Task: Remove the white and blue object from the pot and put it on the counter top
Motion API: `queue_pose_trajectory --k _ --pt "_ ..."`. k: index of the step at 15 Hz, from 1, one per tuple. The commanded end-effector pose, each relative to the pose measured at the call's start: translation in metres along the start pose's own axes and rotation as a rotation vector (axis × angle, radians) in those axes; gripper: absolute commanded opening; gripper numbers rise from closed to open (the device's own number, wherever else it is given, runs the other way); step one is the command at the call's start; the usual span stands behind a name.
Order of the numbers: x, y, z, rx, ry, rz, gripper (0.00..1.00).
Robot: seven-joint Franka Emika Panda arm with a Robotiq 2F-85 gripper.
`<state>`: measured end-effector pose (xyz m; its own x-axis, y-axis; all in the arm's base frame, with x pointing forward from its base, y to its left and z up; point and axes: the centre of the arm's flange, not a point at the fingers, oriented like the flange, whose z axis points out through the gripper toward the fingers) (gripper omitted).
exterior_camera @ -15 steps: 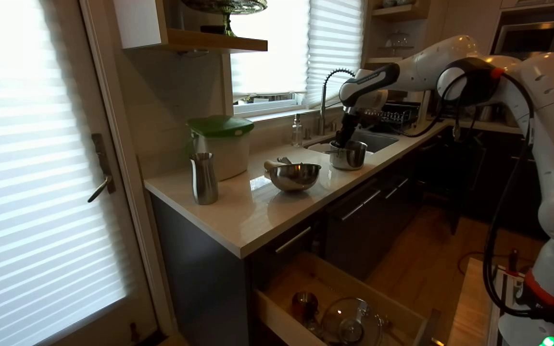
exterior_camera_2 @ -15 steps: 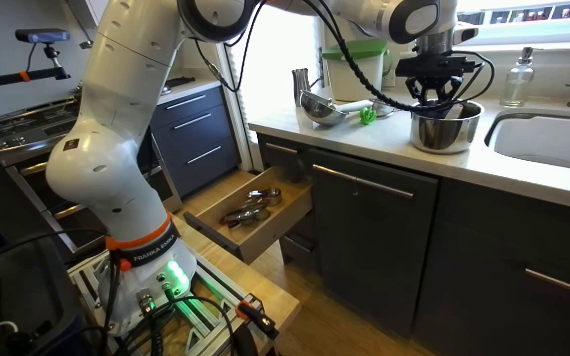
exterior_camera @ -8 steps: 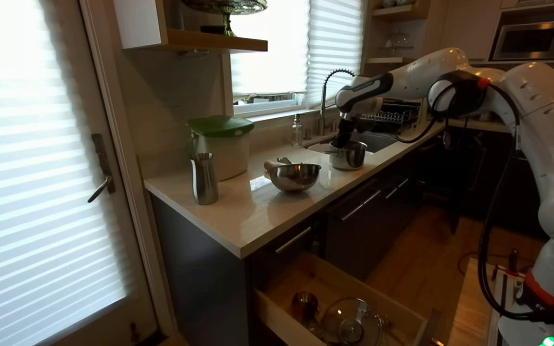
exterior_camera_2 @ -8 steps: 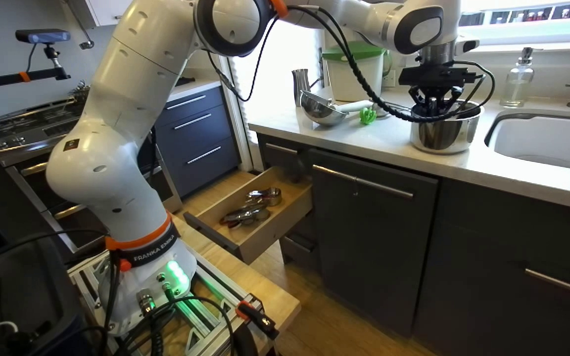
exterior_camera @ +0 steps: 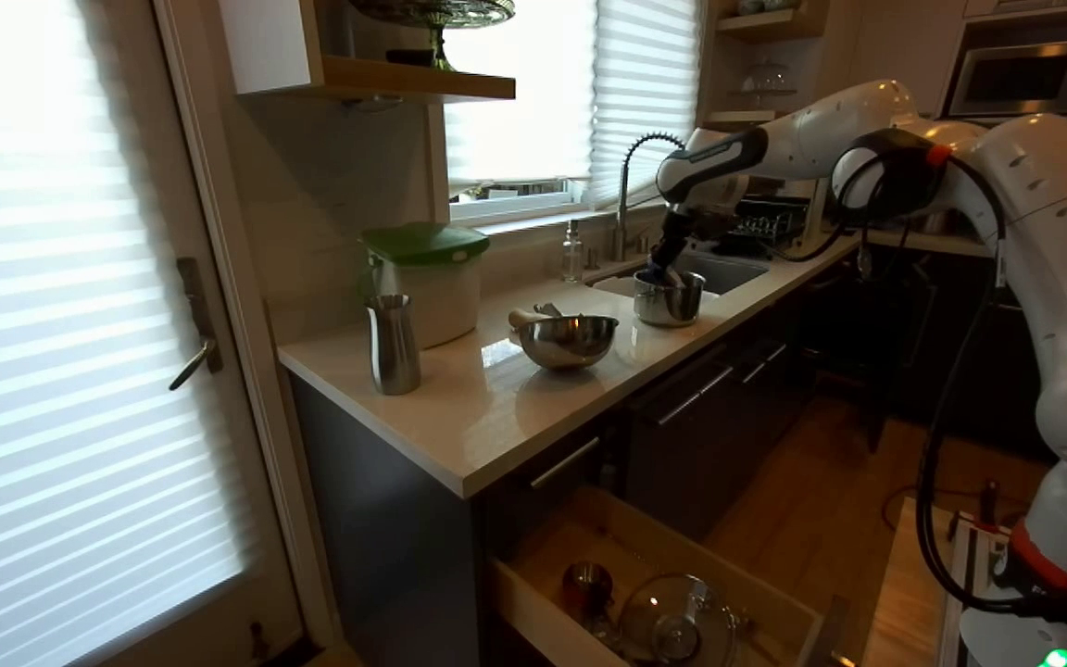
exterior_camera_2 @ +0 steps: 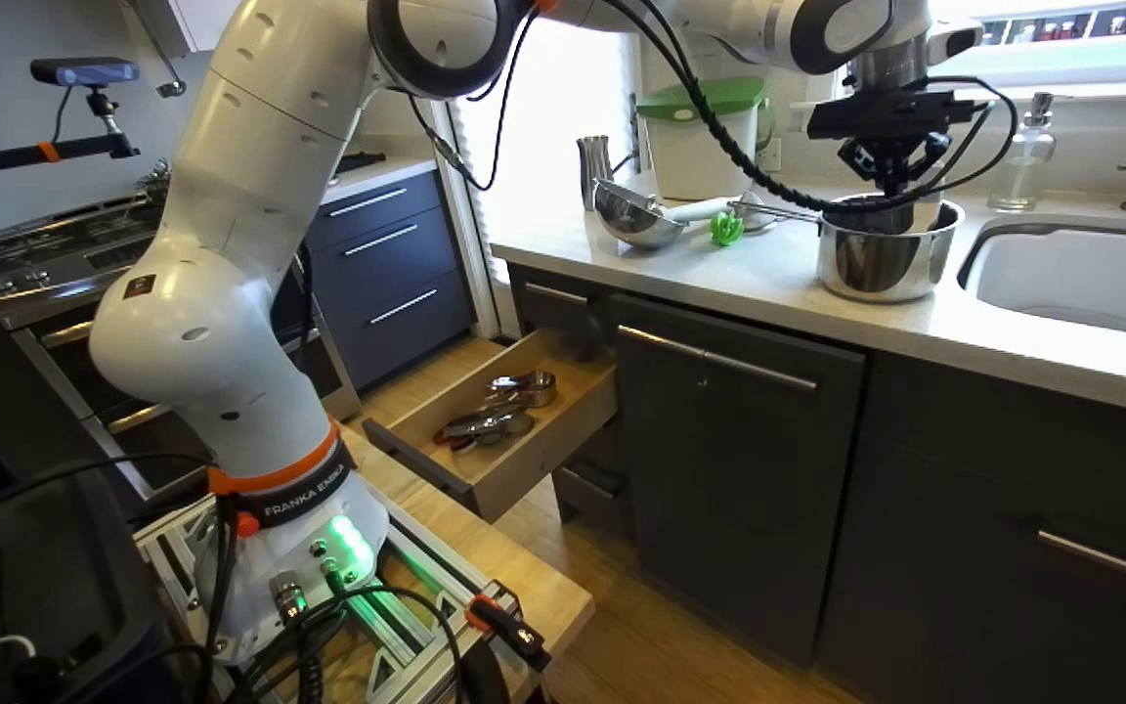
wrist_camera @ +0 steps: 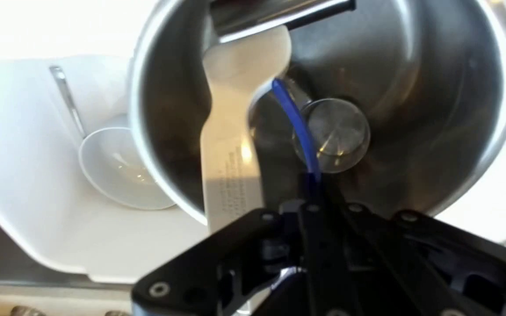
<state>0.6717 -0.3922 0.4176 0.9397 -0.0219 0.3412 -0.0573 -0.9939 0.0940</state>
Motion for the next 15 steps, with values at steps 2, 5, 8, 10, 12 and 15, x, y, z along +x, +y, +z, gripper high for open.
queue_pose_trajectory --k 2,5,8,10,12,15 --pt "-0.028 0.016 -0.071 -0.004 0.121 0.004 0.01" --pt "-0.034 -0.01 -0.105 0.071 0.203 -0.151 0.01" --pt "-0.039 -0.05 -0.133 0.123 0.245 -0.309 0.01" --pt "-0.044 -0.078 -0.148 0.167 0.264 -0.422 0.01" --pt "-0.049 -0.107 -0.154 0.197 0.273 -0.534 0.01" --pt "-0.021 -0.106 -0.151 0.186 0.293 -0.556 0.04"
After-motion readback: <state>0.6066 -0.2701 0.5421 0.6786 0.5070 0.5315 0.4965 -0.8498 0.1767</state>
